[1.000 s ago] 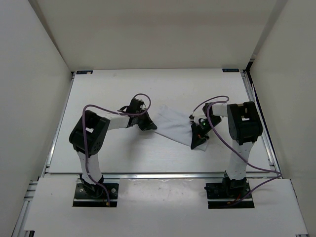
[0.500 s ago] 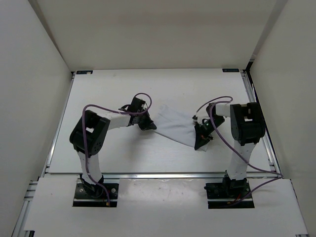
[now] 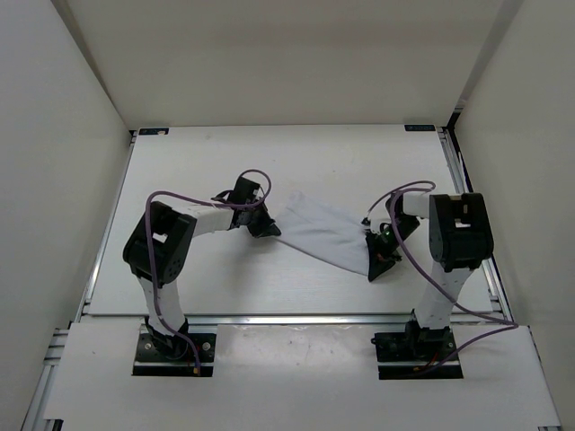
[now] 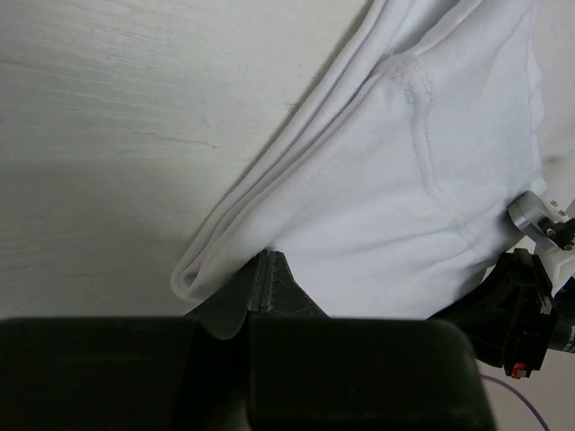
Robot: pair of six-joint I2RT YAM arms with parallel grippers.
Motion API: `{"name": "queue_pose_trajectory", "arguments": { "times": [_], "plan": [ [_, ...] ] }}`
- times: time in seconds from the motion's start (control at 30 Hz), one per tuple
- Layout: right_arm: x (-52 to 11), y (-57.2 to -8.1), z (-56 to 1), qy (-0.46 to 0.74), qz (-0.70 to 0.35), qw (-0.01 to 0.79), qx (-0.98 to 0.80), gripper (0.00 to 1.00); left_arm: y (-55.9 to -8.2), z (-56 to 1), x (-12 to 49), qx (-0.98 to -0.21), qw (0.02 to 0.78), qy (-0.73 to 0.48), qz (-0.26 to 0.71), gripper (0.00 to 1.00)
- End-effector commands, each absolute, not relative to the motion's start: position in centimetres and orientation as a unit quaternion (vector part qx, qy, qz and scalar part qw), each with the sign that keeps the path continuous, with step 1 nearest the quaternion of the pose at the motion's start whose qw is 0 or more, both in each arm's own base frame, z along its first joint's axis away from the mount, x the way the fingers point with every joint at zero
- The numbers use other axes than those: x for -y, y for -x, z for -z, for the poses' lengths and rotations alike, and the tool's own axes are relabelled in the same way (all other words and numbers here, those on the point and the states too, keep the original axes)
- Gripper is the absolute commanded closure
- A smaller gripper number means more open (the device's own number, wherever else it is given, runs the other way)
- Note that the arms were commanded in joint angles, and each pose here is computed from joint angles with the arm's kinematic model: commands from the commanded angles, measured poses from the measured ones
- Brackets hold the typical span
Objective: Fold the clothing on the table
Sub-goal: Fold the skirt
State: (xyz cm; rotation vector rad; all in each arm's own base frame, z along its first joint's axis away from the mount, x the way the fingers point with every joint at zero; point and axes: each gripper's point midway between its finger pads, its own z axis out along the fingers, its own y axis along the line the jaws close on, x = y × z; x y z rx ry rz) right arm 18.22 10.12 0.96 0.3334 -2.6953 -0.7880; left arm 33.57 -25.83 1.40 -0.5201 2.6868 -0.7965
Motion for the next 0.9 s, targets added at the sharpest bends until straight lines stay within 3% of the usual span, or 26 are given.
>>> {"name": "queue_pose_trajectory", "arguments": {
  "times": [0.0,0.37,0.63,0.7,0.8,0.83,0.87],
  "plan": [
    [-7.2,-16.9,-0.8,-0.09,0.217,0.187,0.954,1.0,-29.7,3.9,18.3,-0.964,0.104,0.215,0.114,1.0],
    [-6.7,-17.5,-2.4,-0.154,0.146,0.14,0.967,1.0,-31.3,0.8,15.2,-0.959,0.137,0.222,0.109,1.0],
    [-4.0,-18.3,-4.0,-0.187,-0.02,0.051,0.981,1.0,-32.6,-2.9,15.3,-0.95,0.173,0.204,0.16,1.0],
    [-3.4,-19.5,-4.8,-0.199,-0.07,0.013,0.977,1.0,-33.3,-4.7,15.2,-0.946,0.196,0.192,0.175,0.93],
    [-2.3,-22.8,-7.5,-0.193,-0.164,-0.074,0.965,0.99,-33.9,-7.2,15.1,-0.938,0.246,0.158,0.189,0.49],
    [-1.3,-24.1,-9.0,-0.171,-0.211,-0.111,0.956,0.99,-33.9,-7.5,15.0,-0.937,0.255,0.147,0.186,0.44],
    [-1.3,-24.9,-10.2,-0.158,-0.241,-0.138,0.948,1.0,-34.2,-8.9,15.0,-0.931,0.278,0.139,0.193,0.3]
  ]
}}
